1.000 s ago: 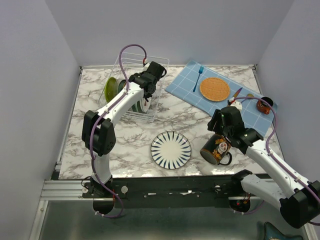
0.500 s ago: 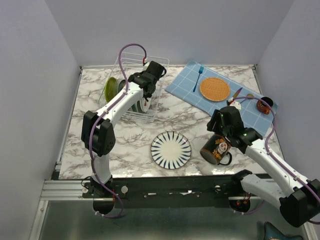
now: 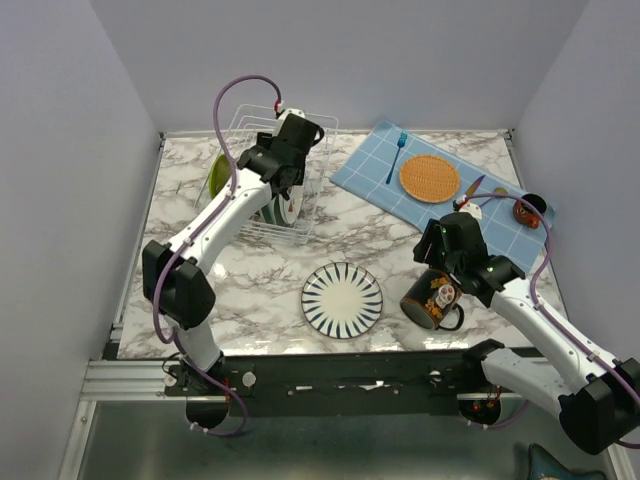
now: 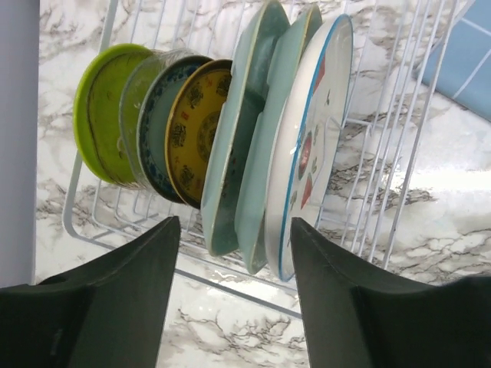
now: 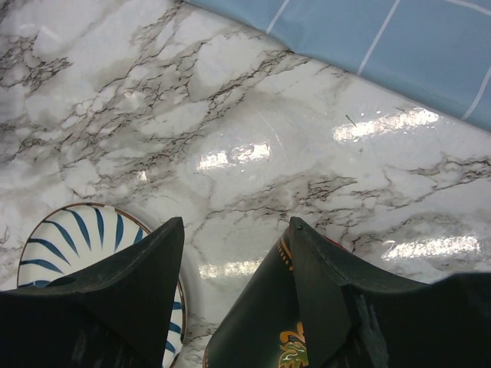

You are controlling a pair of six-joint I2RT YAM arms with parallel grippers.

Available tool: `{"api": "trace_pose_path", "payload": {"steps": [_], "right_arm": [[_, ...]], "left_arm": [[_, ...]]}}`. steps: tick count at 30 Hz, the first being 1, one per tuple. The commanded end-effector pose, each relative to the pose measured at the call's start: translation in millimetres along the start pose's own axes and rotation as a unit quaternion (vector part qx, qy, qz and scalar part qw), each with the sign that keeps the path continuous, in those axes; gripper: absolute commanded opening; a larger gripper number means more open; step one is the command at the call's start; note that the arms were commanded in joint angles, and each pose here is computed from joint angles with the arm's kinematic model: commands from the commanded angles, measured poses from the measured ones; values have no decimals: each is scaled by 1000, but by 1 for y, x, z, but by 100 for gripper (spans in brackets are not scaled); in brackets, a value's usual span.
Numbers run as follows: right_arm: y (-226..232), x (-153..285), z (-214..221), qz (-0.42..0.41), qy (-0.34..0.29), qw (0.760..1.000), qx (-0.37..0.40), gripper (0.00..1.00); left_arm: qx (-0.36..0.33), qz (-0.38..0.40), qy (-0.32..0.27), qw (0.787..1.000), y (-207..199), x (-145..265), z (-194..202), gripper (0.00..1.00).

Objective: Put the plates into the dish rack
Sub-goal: Insert the plate into the dish rack, then pick up the plate from the corner of the board.

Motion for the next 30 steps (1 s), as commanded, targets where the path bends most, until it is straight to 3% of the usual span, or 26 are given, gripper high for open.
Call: {"api": "trace_pose_path", "payload": {"steps": [1, 2, 5, 10, 14, 16, 21, 30], "right_arm": [[3, -2, 1, -7, -2, 1000, 4, 66], [3, -3, 1, -7, 0, 1000, 10, 66], [10, -9, 2, -23, 16, 999, 31, 66], [29, -16, 3, -77, 28, 995, 58, 66], [45, -20, 1, -125, 29, 988, 84, 83], [57, -21, 2, -165, 35, 980, 102, 84], [86, -27, 18, -256, 83, 955, 124, 84], [99, -49, 61, -296, 173, 934, 100, 79]], "left_arm": [[55, 65, -84, 993, 5, 37, -38, 77], [59, 72, -90, 992, 8, 42, -36, 79], [70, 99, -108, 987, 10, 52, -37, 99], [87, 150, -128, 976, 8, 66, -41, 99], [97, 198, -132, 966, 10, 84, -35, 99], [111, 225, -137, 958, 8, 94, -32, 99], [124, 282, -97, 946, 11, 109, 17, 99], [171, 327, 3, 929, 2, 110, 113, 99]]}}
Point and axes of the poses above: each gripper's point midway between its finger pads, its own x axis back along the fingers, its own y axis along the line the jaws close on, z = x × y, the point moved 2 cm from there along x, back along the fingers, and after that the axes turned 11 degrees about x, right-handed, at the moved point
